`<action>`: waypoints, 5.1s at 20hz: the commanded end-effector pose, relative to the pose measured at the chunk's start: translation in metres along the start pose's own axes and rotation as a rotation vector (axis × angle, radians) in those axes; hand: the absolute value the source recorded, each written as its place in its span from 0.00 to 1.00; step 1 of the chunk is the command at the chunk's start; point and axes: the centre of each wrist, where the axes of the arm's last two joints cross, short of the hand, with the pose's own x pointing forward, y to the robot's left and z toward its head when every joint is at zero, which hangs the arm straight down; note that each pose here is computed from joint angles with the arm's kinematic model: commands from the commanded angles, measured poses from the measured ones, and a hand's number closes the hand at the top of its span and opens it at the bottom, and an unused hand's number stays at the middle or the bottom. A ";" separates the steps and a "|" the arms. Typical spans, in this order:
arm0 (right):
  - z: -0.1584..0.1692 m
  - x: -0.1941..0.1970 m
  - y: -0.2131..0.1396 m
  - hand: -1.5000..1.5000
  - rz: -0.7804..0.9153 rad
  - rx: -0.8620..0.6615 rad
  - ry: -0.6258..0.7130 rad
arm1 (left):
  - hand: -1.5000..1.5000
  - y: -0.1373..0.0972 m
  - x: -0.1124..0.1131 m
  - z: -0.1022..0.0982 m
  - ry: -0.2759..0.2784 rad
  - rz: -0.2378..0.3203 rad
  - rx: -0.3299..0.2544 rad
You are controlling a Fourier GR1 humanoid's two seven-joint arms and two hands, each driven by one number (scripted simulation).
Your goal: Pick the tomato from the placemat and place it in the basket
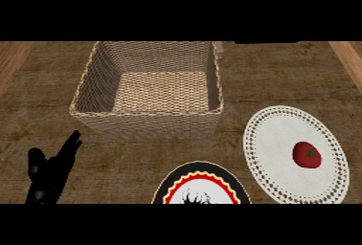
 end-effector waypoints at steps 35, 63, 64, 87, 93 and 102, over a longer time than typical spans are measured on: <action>-0.096 -0.047 0.192 0.00 -0.044 0.010 0.028 | 0.50 -0.017 -0.016 0.004 0.115 -0.001 -0.026; -0.139 -0.055 0.235 0.00 -0.019 0.079 0.066 | 0.50 -0.021 -0.030 0.002 0.137 0.004 -0.030; -0.131 -0.045 0.242 0.00 0.013 0.076 0.059 | 0.50 -0.010 -0.028 -0.001 0.111 0.006 -0.025; -0.169 0.034 0.276 1.00 0.142 -0.076 -0.030 | 0.50 -0.009 -0.016 -0.005 0.124 0.001 -0.023; -0.200 0.168 0.298 1.00 0.065 -0.122 -0.073 | 0.50 -0.017 -0.002 -0.006 0.062 -0.035 -0.068; -0.169 0.236 0.248 1.00 -0.406 -0.527 -0.112 | 0.50 -0.027 -0.003 -0.009 0.073 -0.034 -0.113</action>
